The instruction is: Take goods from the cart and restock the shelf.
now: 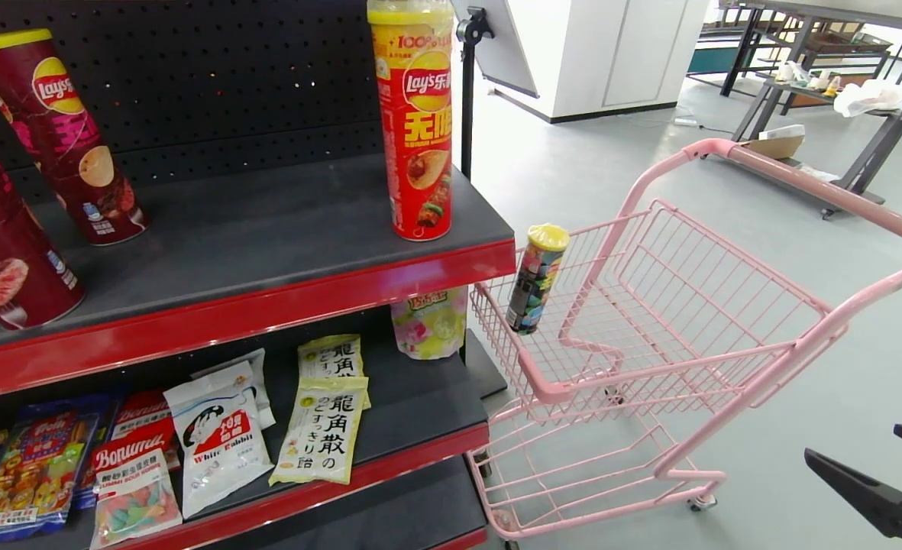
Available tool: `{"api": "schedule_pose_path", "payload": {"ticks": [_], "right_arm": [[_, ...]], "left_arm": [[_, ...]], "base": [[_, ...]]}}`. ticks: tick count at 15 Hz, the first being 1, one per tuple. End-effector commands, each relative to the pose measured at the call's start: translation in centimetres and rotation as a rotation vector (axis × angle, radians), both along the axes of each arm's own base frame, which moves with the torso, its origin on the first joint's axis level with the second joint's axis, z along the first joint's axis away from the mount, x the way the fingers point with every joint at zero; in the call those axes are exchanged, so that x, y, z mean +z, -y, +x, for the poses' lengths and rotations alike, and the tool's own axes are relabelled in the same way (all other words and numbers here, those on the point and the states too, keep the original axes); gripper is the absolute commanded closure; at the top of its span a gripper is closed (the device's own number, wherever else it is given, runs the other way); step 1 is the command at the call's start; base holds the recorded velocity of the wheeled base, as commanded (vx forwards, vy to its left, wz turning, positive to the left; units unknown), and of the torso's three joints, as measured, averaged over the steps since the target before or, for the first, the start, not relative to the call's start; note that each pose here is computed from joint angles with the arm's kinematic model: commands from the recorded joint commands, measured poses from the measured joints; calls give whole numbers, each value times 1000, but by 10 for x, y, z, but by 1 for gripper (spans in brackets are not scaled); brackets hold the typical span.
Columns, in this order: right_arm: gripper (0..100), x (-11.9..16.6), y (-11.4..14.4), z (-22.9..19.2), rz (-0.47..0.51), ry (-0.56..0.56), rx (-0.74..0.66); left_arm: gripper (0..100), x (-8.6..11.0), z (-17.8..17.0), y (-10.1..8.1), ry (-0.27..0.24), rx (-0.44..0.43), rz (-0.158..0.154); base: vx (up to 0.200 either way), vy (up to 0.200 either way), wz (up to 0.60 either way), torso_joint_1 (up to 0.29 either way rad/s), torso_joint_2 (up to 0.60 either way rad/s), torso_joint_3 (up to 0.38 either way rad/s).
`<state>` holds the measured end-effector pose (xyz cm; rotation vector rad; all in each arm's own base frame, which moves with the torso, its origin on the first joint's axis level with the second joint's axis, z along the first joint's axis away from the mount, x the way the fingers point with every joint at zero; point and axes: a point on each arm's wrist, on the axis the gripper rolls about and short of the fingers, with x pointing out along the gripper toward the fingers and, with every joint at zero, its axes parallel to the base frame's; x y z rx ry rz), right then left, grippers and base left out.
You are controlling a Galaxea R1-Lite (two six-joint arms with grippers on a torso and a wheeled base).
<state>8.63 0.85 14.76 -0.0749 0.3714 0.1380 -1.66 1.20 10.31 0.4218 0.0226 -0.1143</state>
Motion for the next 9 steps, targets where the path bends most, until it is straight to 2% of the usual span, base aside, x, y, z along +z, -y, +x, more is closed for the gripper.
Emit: {"api": "schedule_pose_path", "payload": {"ticks": [1, 3, 5, 7, 9], "right_arm": [[0, 0, -1, 8, -3, -31, 8], [0, 5, -4, 21, -1, -42, 21], [0, 7, -13, 36, 11, -65, 108], [0, 2, -22, 52, 19, -111, 188], [0, -7, -34, 89, 28, -118, 231]], "left_arm": [[0, -2, -2, -1, 10, -2, -2], [0, -3, -2, -1, 7, -5, -3], [0, -4, -3, -1, 5, -7, -1], [0, -6, -5, -2, 10, -16, 26], [0, -11, -8, -2, 20, -51, 18]], "base": [[0, 0, 0, 0, 0, 0], [0, 0, 0, 0, 0, 0], [0, 0, 0, 0, 0, 0], [0, 0, 0, 0, 0, 0], [0, 0, 0, 0, 0, 0]]}}
